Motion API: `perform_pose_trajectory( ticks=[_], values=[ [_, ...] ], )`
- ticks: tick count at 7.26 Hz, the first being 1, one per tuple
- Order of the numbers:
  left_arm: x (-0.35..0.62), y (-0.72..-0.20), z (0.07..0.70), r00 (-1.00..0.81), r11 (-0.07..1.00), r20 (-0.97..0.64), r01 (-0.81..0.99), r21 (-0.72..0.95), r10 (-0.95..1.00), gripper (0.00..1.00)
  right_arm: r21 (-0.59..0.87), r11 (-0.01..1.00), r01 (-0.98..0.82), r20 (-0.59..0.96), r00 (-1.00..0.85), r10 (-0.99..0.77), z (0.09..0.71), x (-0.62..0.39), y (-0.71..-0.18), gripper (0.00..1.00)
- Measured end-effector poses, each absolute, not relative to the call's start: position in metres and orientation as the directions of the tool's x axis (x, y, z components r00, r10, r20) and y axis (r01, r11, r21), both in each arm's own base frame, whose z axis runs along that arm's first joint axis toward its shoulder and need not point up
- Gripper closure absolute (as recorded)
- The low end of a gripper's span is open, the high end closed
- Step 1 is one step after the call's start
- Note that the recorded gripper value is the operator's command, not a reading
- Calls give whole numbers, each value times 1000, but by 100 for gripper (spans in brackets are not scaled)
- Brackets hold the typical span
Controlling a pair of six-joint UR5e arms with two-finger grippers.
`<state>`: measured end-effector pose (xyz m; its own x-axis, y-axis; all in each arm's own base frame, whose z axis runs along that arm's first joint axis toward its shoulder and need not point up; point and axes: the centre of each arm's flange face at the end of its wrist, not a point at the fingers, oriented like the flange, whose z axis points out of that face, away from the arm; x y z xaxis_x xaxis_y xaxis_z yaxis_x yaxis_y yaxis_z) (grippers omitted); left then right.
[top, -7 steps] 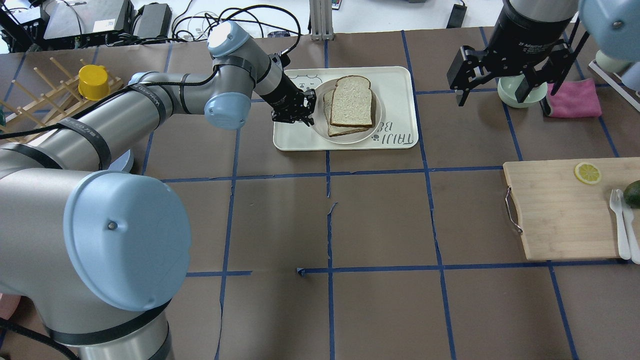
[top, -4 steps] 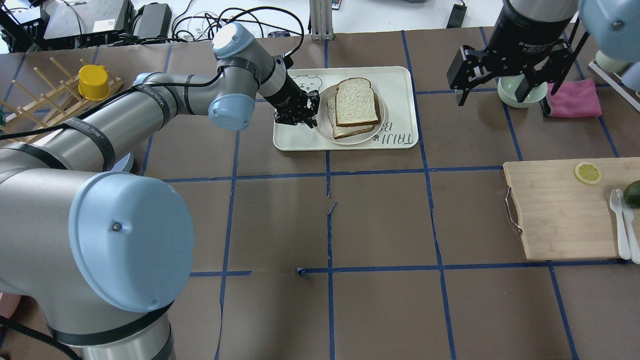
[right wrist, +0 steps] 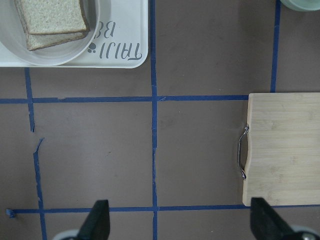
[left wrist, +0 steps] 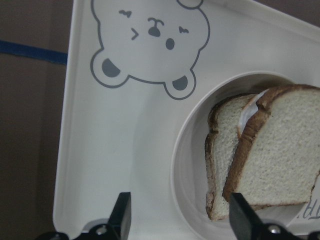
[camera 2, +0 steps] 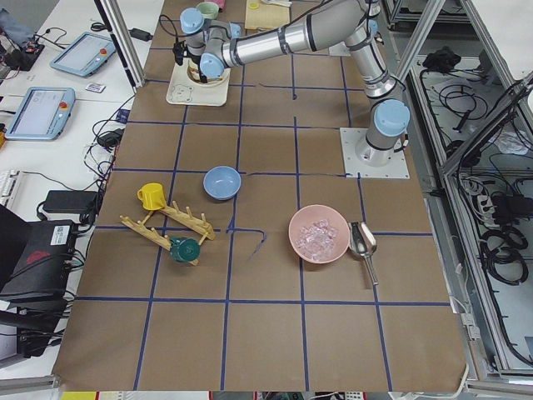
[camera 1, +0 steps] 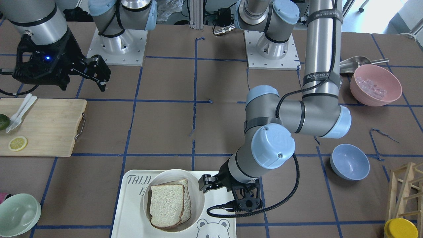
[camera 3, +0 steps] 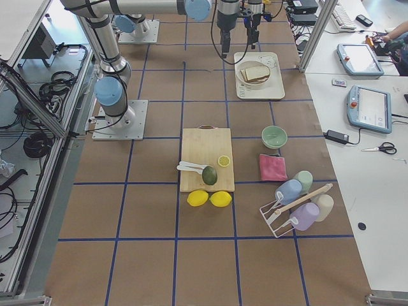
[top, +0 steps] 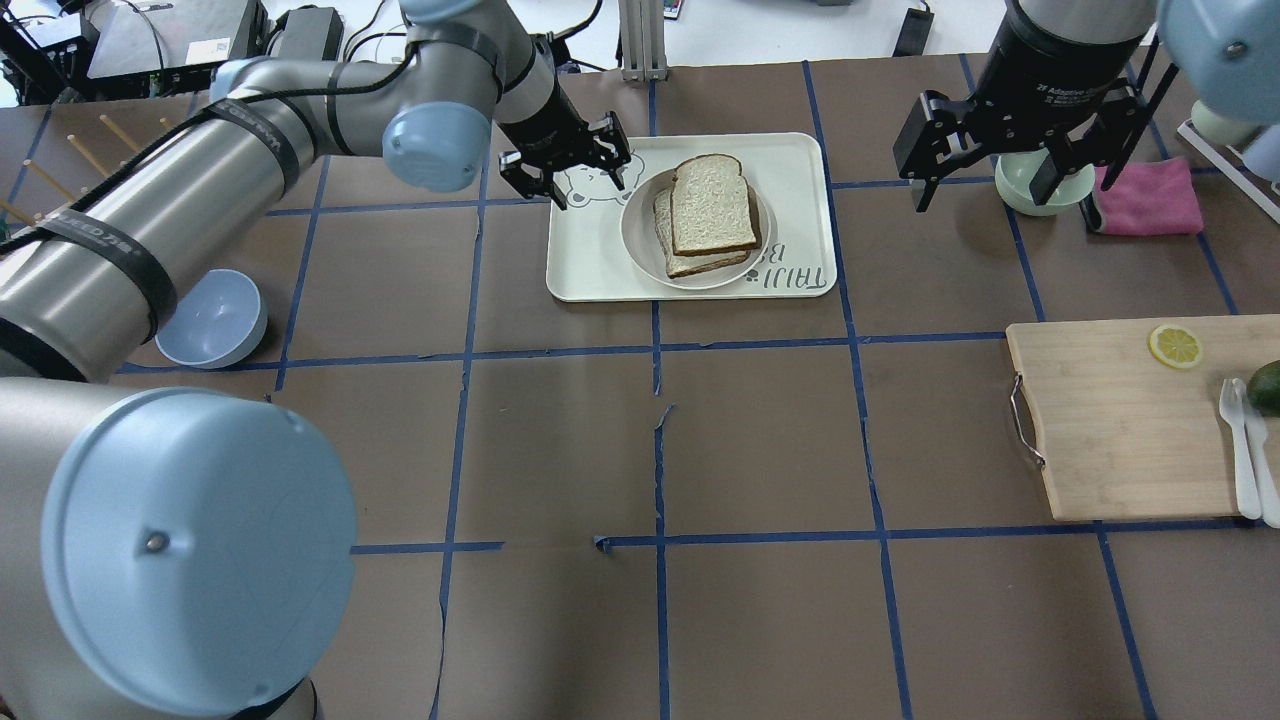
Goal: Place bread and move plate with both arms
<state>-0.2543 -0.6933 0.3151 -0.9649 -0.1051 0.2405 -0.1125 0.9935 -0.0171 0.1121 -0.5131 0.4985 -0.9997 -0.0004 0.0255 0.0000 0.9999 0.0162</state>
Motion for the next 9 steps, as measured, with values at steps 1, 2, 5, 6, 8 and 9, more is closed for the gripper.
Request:
perform_pose_trajectory(
  ticks=[1, 2, 5, 6, 8, 9],
  values=[
    [-247, -681, 366, -979, 997, 193, -78, -21, -72, 15, 15, 1000, -1, 25, -1000, -1, 499, 112, -513, 0],
    [-235, -658, 417, -991, 999, 131, -19, -46, -12, 15, 14, 1000, -1, 25, -1000, -1, 499, 112, -513, 0],
    [-159, -578, 527, -994, 994, 1, 108, -19, 108, 13, 6, 1000, -2, 24, -1000, -2, 499, 112, -514, 0],
    [-123, -562, 539, -990, 990, 0, 138, 2, 138, 11, 6, 1000, -2, 22, -1000, -3, 500, 112, -514, 0],
    [-106, -548, 524, -1000, 1000, 2, 31, 1, 31, 3, 3, 1000, -3, 19, -1000, -3, 501, 113, -513, 0],
    [-131, -541, 519, -1000, 999, -2, 19, -29, 19, 0, 1, 1000, -3, 15, -1000, -3, 502, 113, -513, 0]
  ],
)
